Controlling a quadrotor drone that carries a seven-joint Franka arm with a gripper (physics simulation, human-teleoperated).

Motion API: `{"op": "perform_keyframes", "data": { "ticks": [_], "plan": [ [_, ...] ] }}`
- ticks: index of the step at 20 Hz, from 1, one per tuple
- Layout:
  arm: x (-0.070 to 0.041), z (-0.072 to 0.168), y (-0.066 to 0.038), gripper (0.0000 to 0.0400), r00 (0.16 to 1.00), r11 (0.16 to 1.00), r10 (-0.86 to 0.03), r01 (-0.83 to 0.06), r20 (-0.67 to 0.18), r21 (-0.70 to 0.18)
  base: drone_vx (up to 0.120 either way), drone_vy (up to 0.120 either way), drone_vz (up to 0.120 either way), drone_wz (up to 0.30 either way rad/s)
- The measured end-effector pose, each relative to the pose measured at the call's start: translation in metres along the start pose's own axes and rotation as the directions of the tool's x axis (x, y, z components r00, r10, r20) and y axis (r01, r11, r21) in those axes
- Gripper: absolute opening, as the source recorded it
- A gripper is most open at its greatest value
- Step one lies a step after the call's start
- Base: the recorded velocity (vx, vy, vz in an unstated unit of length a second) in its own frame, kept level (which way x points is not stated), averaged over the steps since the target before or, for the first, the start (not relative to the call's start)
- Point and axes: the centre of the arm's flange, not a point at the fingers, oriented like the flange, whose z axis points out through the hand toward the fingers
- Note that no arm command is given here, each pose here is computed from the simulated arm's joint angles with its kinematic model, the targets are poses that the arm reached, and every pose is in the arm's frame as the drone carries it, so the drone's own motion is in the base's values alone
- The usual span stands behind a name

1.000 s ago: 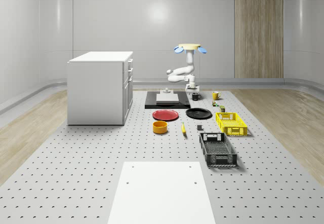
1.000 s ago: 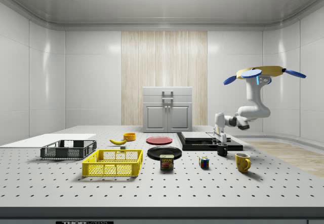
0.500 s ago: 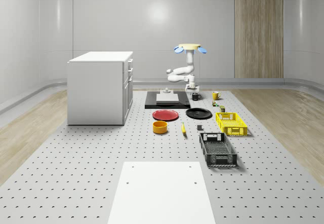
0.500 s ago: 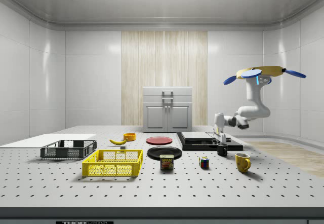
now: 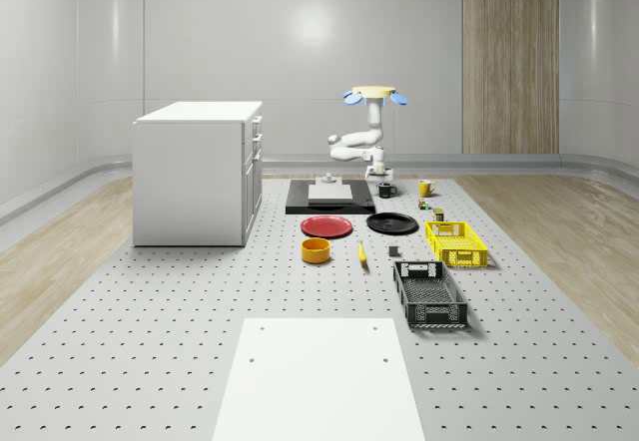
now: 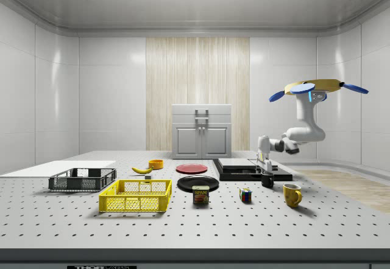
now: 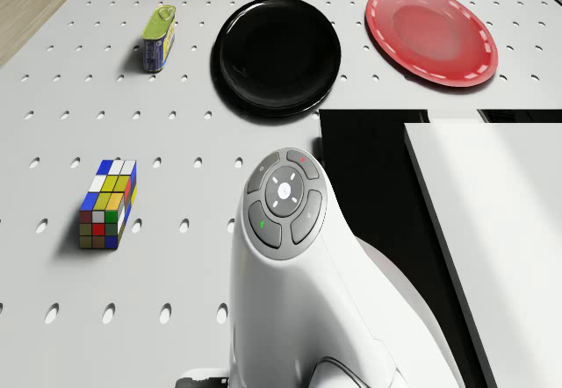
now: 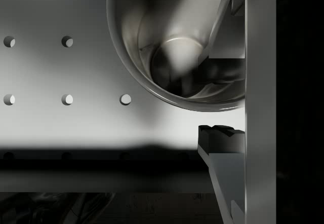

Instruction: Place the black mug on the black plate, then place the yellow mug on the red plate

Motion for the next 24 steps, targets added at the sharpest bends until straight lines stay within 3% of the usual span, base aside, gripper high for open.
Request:
{"op": "perform_keyframes", "data": {
  "ticks": [7, 14, 19, 24],
  "plan": [
    [0.000, -0.014, 0.000, 0.0111, 1.000, 1.000, 0.000, 0.000, 0.000, 0.000, 0.000, 0.000, 0.006, 0.000],
    [0.000, -0.035, 0.000, 0.0110, 1.000, 1.000, 0.000, 0.000, 0.000, 0.000, 0.006, 0.000, 0.120, 0.000],
    [0.000, -0.040, 0.000, 0.0110, 1.000, 1.000, 0.000, 0.000, 0.000, 0.000, 0.120, 0.000, 0.112, 0.000],
    [0.000, -0.041, 0.000, 0.0110, 1.000, 1.000, 0.000, 0.000, 0.000, 0.000, 0.120, 0.000, 0.000, 0.000]
  ]
}}
